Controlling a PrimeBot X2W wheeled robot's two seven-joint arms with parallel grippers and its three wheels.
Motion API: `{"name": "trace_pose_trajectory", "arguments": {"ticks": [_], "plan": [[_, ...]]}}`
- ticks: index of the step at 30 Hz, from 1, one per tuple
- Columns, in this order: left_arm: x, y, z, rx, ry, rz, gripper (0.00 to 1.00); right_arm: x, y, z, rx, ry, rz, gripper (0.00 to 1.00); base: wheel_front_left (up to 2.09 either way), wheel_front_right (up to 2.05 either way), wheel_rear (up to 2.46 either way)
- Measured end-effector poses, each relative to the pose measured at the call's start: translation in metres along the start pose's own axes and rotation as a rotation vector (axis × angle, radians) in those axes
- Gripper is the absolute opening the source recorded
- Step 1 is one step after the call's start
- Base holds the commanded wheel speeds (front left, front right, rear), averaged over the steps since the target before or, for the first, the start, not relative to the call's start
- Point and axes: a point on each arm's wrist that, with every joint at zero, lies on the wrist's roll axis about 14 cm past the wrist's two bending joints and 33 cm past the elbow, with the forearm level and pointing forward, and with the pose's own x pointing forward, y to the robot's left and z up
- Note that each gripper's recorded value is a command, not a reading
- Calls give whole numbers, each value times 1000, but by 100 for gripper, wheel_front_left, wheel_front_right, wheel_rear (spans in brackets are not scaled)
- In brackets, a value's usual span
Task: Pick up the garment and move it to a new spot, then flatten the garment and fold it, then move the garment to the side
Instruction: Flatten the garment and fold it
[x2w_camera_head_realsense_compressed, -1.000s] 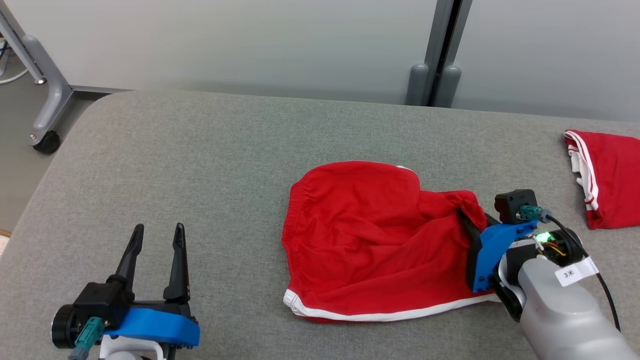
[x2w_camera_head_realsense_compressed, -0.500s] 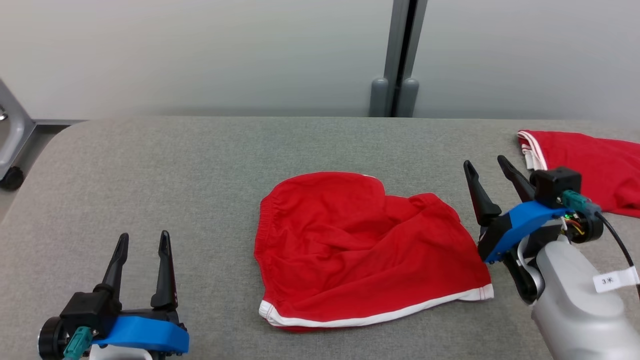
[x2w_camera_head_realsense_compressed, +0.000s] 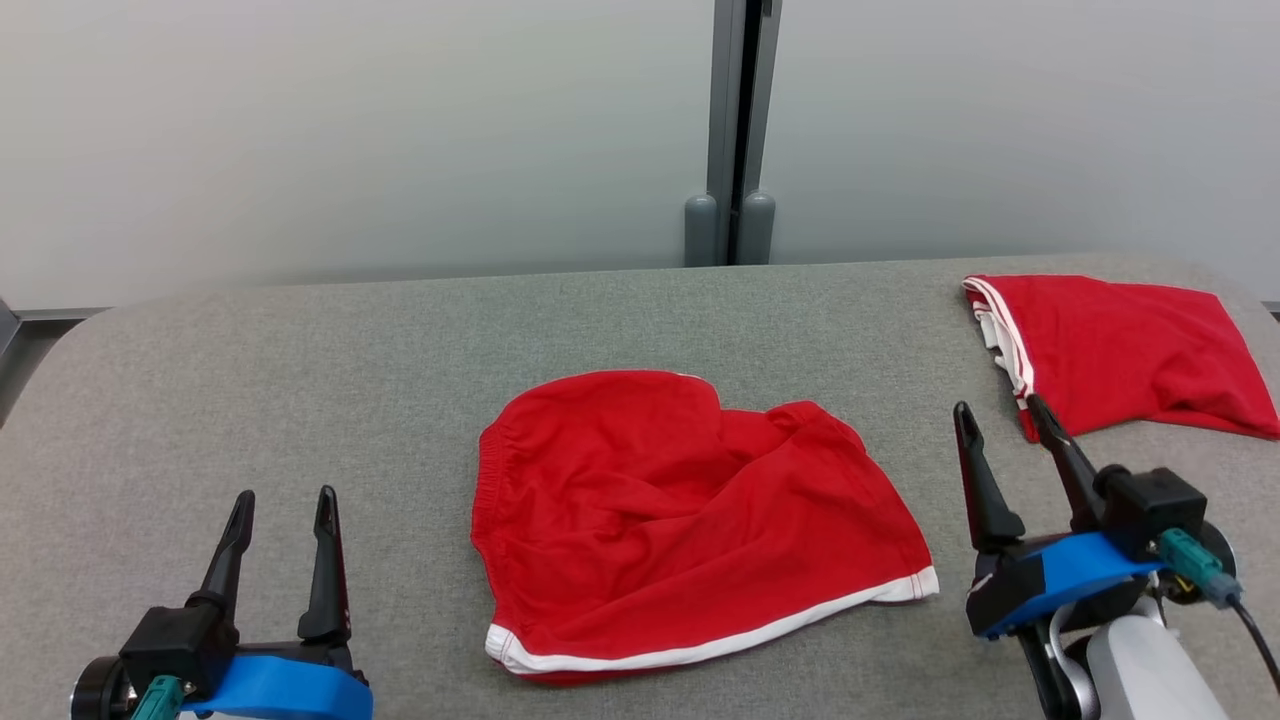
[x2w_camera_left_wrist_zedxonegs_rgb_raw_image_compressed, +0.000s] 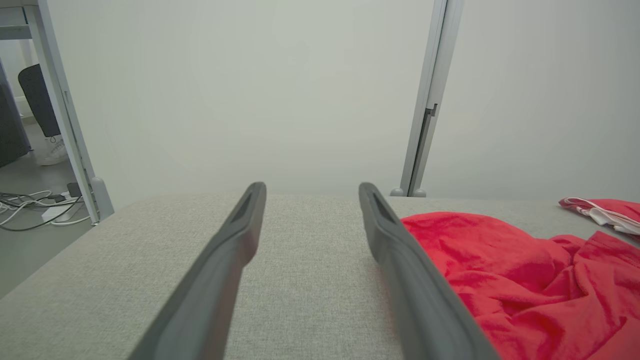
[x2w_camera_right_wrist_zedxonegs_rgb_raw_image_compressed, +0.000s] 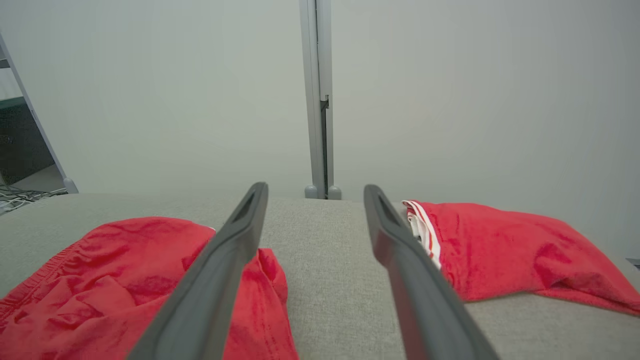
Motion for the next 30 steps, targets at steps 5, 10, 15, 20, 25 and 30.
{"name": "trace_pose_trajectory", "arguments": {"ticks": [5, 10, 15, 20, 25, 30], "plan": [[-2, 2, 2, 11, -2, 1, 100, -19, 0, -6, -9, 10, -20, 100, 0, 0, 0], [-4, 5, 3, 19, -6, 8, 100, -34, 4, -12, -28, 44, -22, 100, 0, 0, 0], [-5, 7, 2, 21, -3, 14, 100, -47, 8, -23, -14, 93, -24, 100, 0, 0, 0], [-6, 8, 1, 25, 1, 18, 100, -50, 10, -24, -7, 105, -22, 100, 0, 0, 0], [-7, 9, 0, 27, 5, 22, 100, -49, 12, -24, -3, 108, -18, 100, 0, 0, 0], [-8, 10, -1, 27, 9, 24, 100, -49, 13, -25, 5, 111, -18, 100, 0, 0, 0]]}}
